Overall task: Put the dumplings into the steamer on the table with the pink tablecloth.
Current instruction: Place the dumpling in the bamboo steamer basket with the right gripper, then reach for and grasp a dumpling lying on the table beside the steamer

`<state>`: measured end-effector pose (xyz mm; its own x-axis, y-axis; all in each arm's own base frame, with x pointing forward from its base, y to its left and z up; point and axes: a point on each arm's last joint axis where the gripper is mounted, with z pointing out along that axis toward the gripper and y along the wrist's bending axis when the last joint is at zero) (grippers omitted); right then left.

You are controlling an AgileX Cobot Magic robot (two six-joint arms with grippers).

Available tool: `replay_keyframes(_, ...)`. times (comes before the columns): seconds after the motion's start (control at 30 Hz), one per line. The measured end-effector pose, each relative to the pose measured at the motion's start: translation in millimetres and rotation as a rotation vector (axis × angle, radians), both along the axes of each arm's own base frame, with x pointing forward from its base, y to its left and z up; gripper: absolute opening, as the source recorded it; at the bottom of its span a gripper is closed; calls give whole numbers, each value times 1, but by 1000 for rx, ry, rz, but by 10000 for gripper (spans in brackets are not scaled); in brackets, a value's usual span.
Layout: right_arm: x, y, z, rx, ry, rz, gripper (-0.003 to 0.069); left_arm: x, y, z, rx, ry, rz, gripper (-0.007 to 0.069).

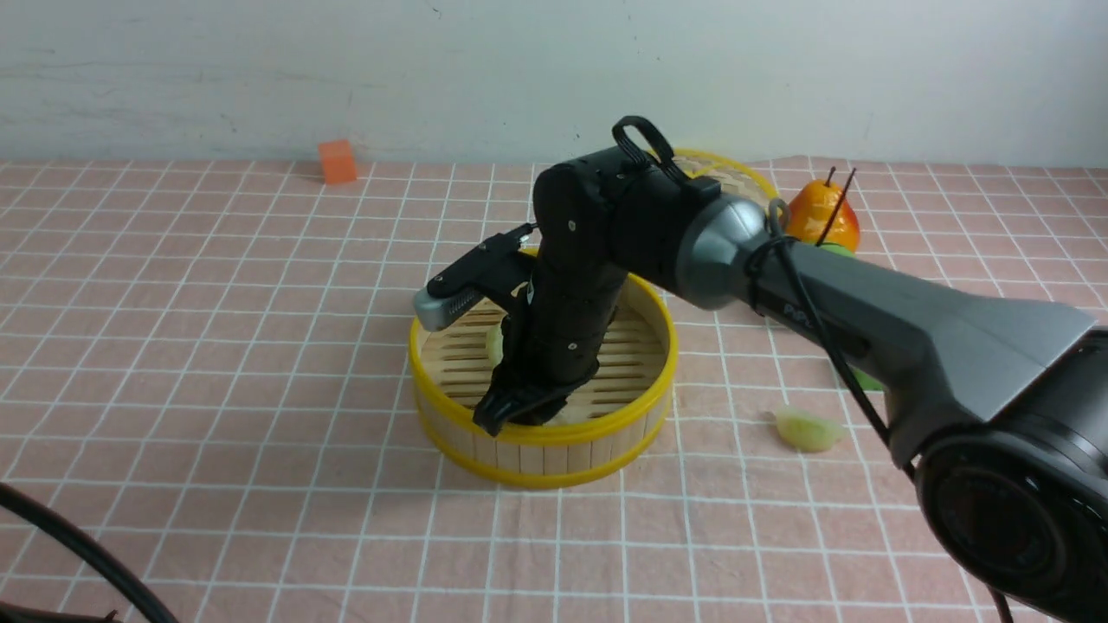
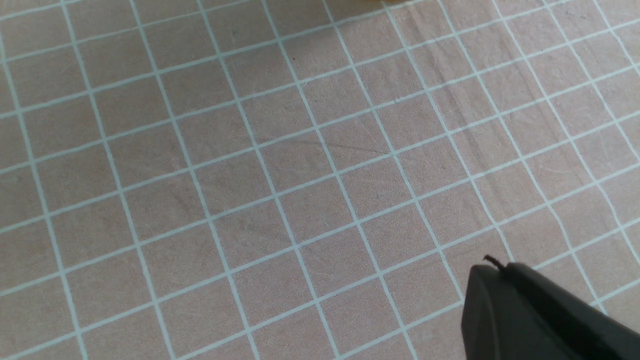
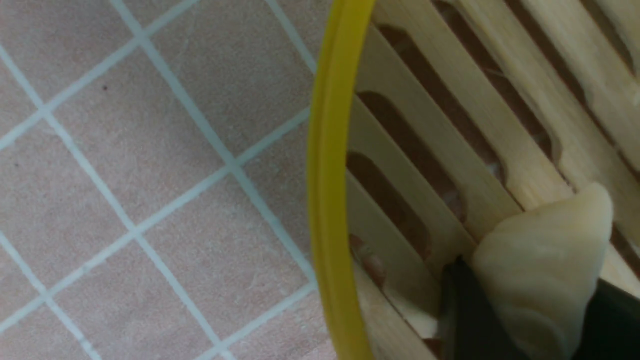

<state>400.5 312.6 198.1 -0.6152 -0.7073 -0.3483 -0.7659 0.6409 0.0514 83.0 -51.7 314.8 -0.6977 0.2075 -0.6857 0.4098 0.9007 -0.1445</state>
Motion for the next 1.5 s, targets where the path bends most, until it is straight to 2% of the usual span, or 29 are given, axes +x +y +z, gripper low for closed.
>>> replay_keyframes(0.13, 1, 1, 7, 12, -15, 1, 335, 0, 0, 0, -3, 4, -1, -14)
replay_keyframes(0.17, 1, 1, 15, 10, -14, 5, 388, 0, 0, 0, -3, 5, -1, -14)
replay_keyframes(0.2, 1, 1, 18, 9, -12, 7, 403, 0, 0, 0, -3, 7, -1, -14)
replay_keyframes(0.23, 0, 0, 29, 6, -14, 13, 448, -1, 0, 0, -3, 10, -2, -14)
replay_keyframes(0.33, 2, -6, 60, 26, -73, 7, 510, -1, 0, 0, -4, 10, -2, -14)
replay_keyframes(0.47, 0, -36, 105, 64, -128, -52, 517, -1, 0, -1, -4, 14, -2, -13)
replay_keyframes(0.63, -5, -81, 123, 41, -122, -101, 505, -1, 0, -1, -3, 15, -2, -13)
replay_keyframes(0.77, -10, -137, 99, -58, -22, -118, 494, 0, -1, 0, -9, 6, -2, -13)
replay_keyframes(0.97, -12, -181, 38, -165, 141, -67, 494, 1, -1, 2, -23, -19, 0, -13)
replay_keyframes(1.3, 17, -203, -12, -169, 88, -122, 489, 1, -2, 2, -37, -15, -2, -9)
replay_keyframes(1.4, 22, -201, -25, -170, 75, -92, 454, 1, -3, 2, -40, -13, -3, -6)
replay_keyframes(1.5, 23, -201, -32, -174, 82, -89, 372, 1, -3, 2, -43, -11, -3, -6)
